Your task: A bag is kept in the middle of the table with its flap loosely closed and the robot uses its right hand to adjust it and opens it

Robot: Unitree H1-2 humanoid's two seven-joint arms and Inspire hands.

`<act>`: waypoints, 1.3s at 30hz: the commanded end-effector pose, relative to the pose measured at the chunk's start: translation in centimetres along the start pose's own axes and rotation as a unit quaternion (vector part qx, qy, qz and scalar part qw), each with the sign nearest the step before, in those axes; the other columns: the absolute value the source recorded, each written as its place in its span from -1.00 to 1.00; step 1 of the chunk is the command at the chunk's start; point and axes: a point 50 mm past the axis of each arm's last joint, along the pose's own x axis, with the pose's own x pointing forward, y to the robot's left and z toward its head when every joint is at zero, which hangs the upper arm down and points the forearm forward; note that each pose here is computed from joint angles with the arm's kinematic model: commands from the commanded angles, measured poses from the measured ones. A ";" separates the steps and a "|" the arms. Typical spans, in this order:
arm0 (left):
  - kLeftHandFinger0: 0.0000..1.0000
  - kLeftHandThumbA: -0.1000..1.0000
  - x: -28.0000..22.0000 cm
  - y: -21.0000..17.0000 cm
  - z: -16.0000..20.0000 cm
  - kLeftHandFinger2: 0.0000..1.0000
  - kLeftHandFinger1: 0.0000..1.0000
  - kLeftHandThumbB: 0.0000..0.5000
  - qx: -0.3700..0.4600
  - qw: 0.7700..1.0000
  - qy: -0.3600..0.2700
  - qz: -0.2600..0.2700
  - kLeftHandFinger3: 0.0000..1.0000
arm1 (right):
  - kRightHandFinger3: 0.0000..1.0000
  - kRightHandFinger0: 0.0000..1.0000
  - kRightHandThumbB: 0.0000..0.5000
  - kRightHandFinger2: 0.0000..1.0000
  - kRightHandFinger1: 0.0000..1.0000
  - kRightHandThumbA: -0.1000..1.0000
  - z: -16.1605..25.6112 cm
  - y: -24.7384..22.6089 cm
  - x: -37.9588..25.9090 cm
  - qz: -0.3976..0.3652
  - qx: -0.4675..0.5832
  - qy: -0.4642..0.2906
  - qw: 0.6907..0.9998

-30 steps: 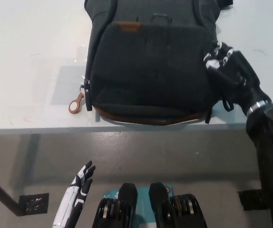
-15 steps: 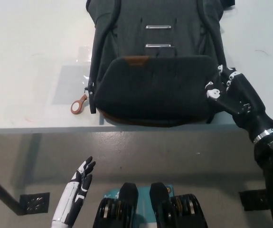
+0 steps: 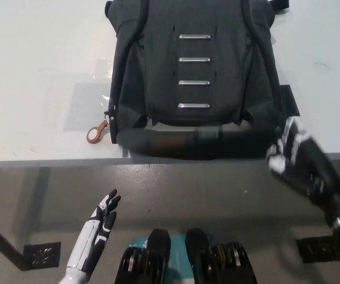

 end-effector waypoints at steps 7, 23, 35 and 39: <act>1.00 1.00 1.7 1.3 1.1 1.00 1.00 -0.15 0.014 1.000 -0.019 0.004 1.00 | 1.00 1.00 0.22 1.00 1.00 0.83 -2.3 1.8 -5.4 0.071 -0.126 -0.033 0.989; 1.00 1.00 3.8 2.2 2.0 1.00 1.00 -0.23 0.013 0.999 -0.033 0.008 1.00 | 1.00 1.00 -0.21 1.00 1.00 1.00 -7.9 1.4 -8.9 0.043 -0.100 0.048 0.993; 1.00 1.00 3.9 2.2 2.3 1.00 1.00 -0.13 0.000 0.999 -0.035 0.014 1.00 | 1.00 1.00 -0.12 1.00 1.00 1.00 -9.6 -0.8 -11.5 -0.055 -0.062 0.220 0.972; 1.00 1.00 3.3 1.9 2.2 1.00 1.00 -0.11 -0.005 0.999 -0.039 0.020 1.00 | 1.00 1.00 0.00 1.00 1.00 1.00 -10.0 -1.2 -12.3 -0.117 0.023 0.168 0.979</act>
